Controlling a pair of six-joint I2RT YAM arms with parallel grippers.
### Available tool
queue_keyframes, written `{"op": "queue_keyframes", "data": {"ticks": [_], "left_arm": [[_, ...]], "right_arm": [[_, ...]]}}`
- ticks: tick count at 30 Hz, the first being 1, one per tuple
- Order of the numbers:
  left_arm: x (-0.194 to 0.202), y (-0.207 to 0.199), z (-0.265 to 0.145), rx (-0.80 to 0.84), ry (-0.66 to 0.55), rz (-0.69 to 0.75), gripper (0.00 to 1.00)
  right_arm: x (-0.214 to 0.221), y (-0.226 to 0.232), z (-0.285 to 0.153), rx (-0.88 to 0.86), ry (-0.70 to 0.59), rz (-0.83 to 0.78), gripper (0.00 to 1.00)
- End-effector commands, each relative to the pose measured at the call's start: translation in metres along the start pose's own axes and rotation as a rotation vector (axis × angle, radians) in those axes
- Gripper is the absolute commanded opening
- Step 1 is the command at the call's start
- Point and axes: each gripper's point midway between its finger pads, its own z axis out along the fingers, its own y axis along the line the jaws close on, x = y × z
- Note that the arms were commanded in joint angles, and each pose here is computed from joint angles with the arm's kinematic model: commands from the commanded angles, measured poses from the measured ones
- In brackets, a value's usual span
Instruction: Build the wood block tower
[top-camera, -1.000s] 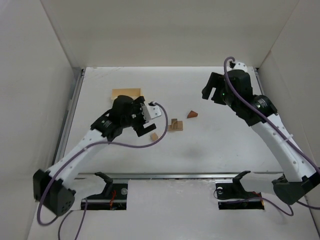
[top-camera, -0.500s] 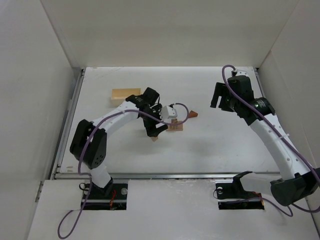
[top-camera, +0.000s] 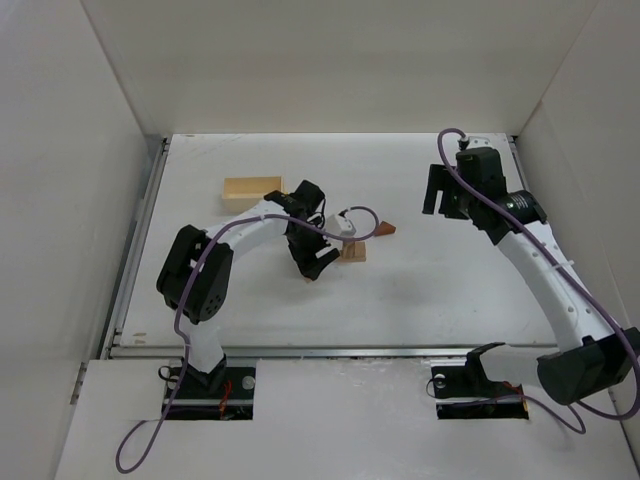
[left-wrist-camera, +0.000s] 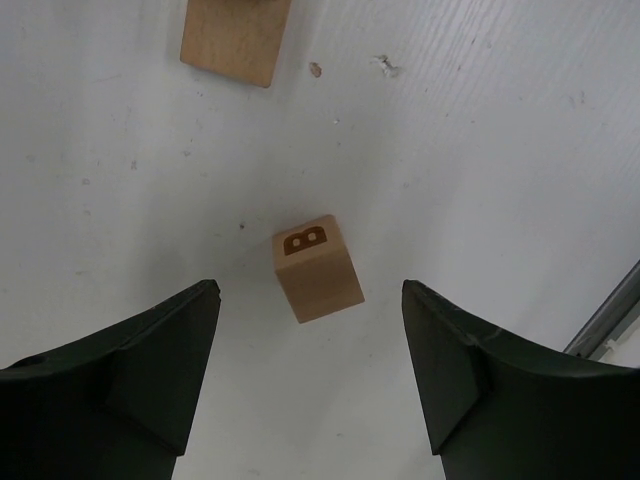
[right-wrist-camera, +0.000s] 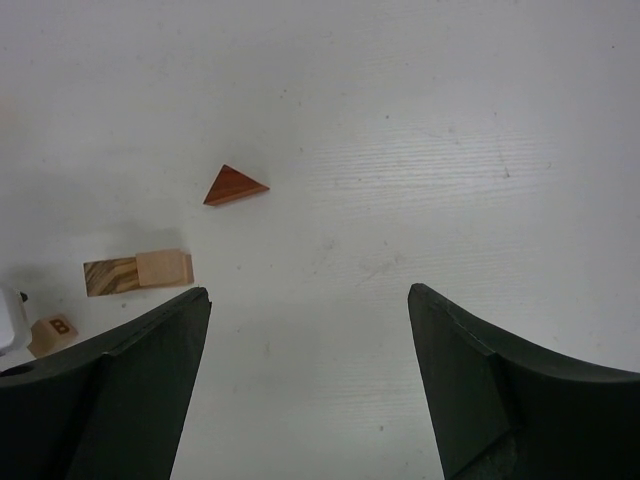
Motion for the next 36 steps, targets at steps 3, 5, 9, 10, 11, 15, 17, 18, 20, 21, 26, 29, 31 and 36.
{"op": "queue_keyframes", "data": {"ticks": [3,5,9,10,11,15,17,18,20,21,26,29,31,36], "left_arm": [[0.007,0.002,-0.006,-0.071,0.03,-0.056,0.68],[0.01,0.002,-0.001,-0.085,0.047,-0.067,0.66],[0.004,-0.003,0.003,-0.104,0.034,-0.049,0.63],[0.004,-0.003,0.003,-0.104,0.034,-0.049,0.59],[0.004,-0.003,0.003,-0.104,0.034,-0.049,0.57],[0.008,-0.007,0.009,-0.091,0.053,-0.045,0.54],[0.008,-0.007,0.009,-0.091,0.053,-0.054,0.51],[0.008,-0.008,0.009,-0.091,0.053,-0.063,0.47],[0.011,-0.007,0.009,-0.097,0.065,-0.066,0.44],[0.011,-0.007,0.009,-0.097,0.065,-0.066,0.42],[0.016,-0.006,0.008,-0.107,0.093,-0.071,0.45],[0.018,-0.007,0.008,-0.103,0.101,-0.074,0.48],[0.018,-0.007,0.008,-0.103,0.101,-0.074,0.49],[0.018,-0.007,0.008,-0.103,0.101,-0.074,0.35]], "right_arm": [[-0.021,0.001,0.001,-0.021,-0.069,-0.005,0.86],[-0.021,-0.003,0.001,-0.013,-0.07,-0.008,0.87],[-0.023,-0.001,0.001,-0.026,-0.076,-0.017,0.87],[-0.023,-0.001,0.001,-0.026,-0.076,-0.017,0.87],[-0.024,-0.004,0.002,-0.019,-0.077,-0.012,0.87],[-0.024,-0.004,0.002,-0.018,-0.077,-0.021,0.87],[-0.024,-0.004,0.002,-0.018,-0.077,-0.021,0.87],[-0.024,-0.004,0.002,-0.018,-0.077,-0.021,0.87],[-0.02,-0.005,0.004,-0.016,-0.068,-0.023,0.87],[-0.02,-0.005,0.004,-0.016,-0.068,-0.023,0.87],[-0.021,-0.008,0.004,-0.008,-0.069,-0.017,0.87],[-0.023,-0.008,0.001,-0.011,-0.078,-0.015,0.87],[-0.023,-0.008,0.001,-0.011,-0.078,-0.015,0.87],[-0.023,-0.008,0.001,-0.011,-0.078,-0.015,0.87]]}}
